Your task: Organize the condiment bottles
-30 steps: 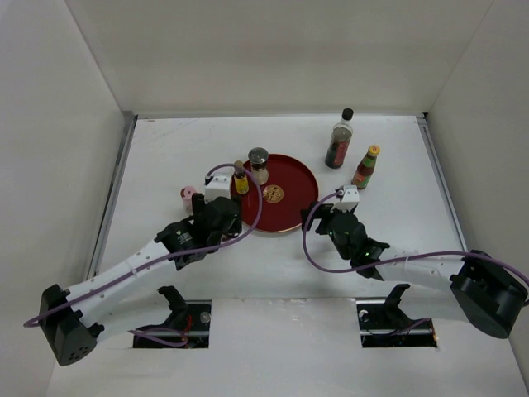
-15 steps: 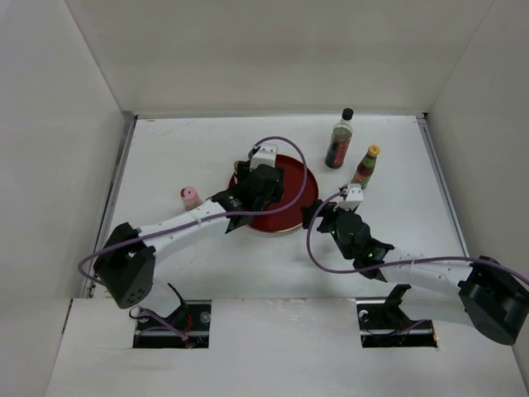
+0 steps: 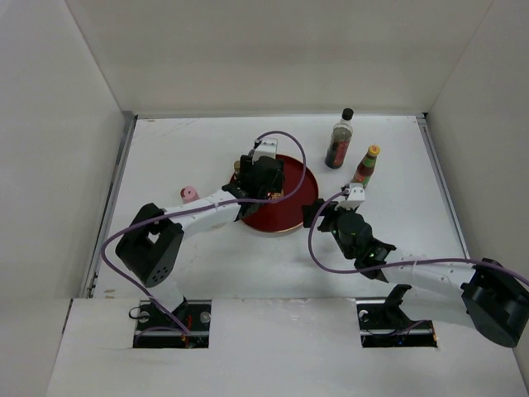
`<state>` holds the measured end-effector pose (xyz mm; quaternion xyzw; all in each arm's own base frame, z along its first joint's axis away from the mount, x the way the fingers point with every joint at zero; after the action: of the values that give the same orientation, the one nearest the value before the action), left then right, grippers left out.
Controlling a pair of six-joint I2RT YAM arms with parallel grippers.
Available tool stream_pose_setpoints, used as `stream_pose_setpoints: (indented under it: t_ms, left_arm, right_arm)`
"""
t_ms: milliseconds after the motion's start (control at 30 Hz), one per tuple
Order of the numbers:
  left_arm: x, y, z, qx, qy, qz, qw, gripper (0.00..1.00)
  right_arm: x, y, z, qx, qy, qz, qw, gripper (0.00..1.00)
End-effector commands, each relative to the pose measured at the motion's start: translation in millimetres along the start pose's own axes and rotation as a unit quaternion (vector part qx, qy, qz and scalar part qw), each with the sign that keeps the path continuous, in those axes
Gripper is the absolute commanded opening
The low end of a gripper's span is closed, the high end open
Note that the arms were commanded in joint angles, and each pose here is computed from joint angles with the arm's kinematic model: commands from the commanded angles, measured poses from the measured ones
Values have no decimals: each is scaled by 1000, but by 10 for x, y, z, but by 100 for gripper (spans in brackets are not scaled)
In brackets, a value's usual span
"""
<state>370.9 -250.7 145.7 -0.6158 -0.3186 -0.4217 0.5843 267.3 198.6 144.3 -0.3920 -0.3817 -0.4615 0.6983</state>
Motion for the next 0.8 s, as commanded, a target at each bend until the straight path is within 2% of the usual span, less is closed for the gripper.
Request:
stream_pose_setpoints:
  t_ms: [0, 167, 300, 467, 567, 667, 767]
  left_arm:
    - [716, -70, -138, -27, -64, -106, 992, 44]
    - [756, -191, -89, -28, -70, -116, 990, 70]
    - [871, -447, -36, -37, -79, -134, 987, 81]
    - [936, -870, 252, -31, -103, -163, 981, 83]
    - [839, -1121, 530, -8, -113, -169, 979, 83]
    - [565, -1249, 871, 32, -118, -146, 982, 82]
    - [244, -1240, 1070, 53, -122, -98, 986, 82]
  right_arm:
    - [171, -2, 95, 18, 22, -27, 999, 100]
    - [180, -2, 87, 15, 19, -29, 999, 100]
    - [161, -3, 79, 16, 21, -26, 999, 100]
    - [188, -9, 81, 15, 22, -31, 999, 100]
    - [158, 5, 72, 14, 21, -26, 999, 100]
    - [178, 12, 78, 13, 19, -30, 999, 100]
    - [122, 34, 75, 12, 19, -21, 1000, 100]
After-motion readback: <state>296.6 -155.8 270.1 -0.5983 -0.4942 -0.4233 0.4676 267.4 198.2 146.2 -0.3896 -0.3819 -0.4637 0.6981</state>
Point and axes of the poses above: each gripper's point midway between its finger pads, its own y axis out along the fingers, its own z axis along the line the jaws close on, x = y × z, the point moved 2 cm from there along -y, back along the fingers, and after that the axes turned 3 degrees about y, right-handed, at the moved point
